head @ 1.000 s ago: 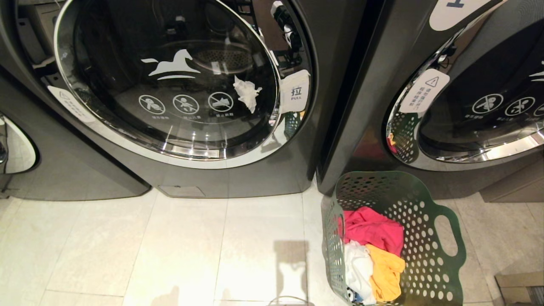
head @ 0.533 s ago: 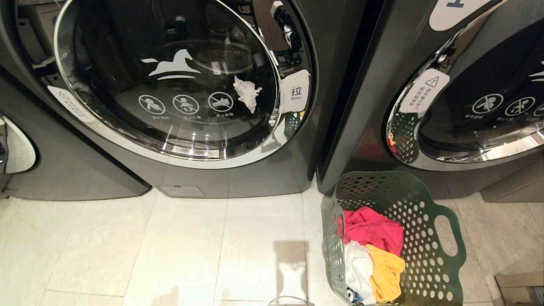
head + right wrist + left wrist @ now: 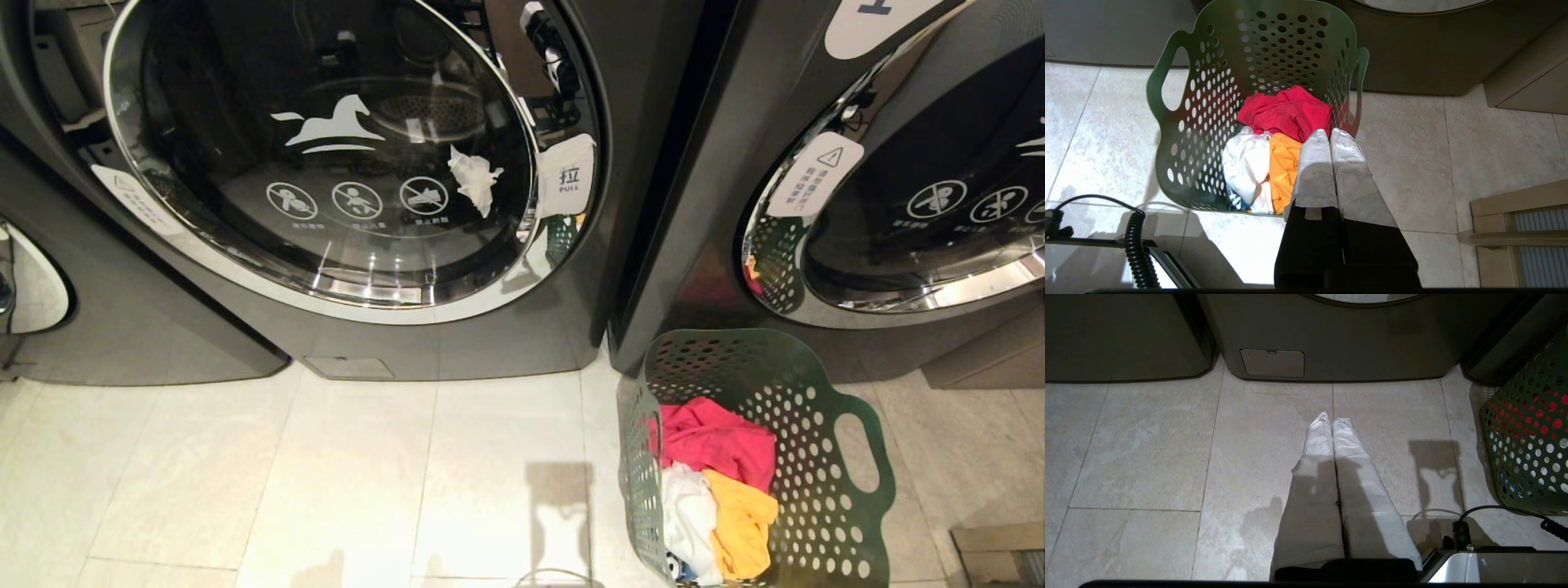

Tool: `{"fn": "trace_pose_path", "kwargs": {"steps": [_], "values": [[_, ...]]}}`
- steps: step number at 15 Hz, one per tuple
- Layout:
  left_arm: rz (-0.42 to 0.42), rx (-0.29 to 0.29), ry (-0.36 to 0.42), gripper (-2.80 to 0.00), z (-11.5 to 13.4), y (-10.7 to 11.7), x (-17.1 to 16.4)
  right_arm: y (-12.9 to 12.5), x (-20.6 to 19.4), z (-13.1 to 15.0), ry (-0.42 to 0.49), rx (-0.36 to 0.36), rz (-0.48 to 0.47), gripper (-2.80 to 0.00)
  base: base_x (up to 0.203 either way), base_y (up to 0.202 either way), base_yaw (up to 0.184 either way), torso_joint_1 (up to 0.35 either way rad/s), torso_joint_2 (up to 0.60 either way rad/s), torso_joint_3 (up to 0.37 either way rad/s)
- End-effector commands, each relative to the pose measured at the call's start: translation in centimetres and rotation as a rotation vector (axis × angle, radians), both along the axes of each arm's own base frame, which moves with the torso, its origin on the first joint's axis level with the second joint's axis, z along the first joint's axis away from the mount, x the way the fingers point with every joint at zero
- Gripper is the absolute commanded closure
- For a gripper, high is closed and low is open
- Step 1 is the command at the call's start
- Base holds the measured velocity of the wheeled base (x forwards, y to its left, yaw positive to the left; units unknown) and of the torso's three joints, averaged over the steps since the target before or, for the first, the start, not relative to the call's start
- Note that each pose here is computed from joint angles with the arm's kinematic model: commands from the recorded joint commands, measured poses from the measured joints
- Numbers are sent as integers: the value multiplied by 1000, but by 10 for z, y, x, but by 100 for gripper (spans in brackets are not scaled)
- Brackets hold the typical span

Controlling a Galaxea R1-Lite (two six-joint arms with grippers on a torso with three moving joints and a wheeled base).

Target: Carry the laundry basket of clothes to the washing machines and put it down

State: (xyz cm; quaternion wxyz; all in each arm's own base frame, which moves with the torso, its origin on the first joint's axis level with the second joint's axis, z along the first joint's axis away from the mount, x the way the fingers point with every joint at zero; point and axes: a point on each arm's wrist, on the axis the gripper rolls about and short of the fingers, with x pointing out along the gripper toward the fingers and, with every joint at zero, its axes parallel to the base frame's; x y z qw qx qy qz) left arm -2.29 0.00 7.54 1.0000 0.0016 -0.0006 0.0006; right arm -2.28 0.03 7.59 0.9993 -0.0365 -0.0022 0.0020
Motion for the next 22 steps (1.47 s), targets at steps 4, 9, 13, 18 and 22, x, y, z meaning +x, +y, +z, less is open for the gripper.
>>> {"fn": "trace_pose_path", "kwargs": {"steps": [4, 9, 13, 18, 22], "values": [[0, 0, 2, 0, 0, 0, 0, 0, 0, 0, 1, -1, 0, 0, 0, 0, 0, 0, 0, 0], [0, 0, 1, 0, 0, 0, 0, 0, 0, 0, 1, -1, 0, 0, 0, 0, 0, 0, 0, 0], [0, 0, 1, 0, 0, 0, 0, 0, 0, 0, 1, -1, 0, 0, 0, 0, 0, 0, 0, 0], [0, 0, 1, 0, 0, 0, 0, 0, 0, 0, 1, 0, 0, 0, 0, 0, 0, 0, 0, 0], [0, 0, 1, 0, 0, 0, 0, 0, 0, 0, 1, -1, 0, 0, 0, 0, 0, 0, 0, 0]]}}
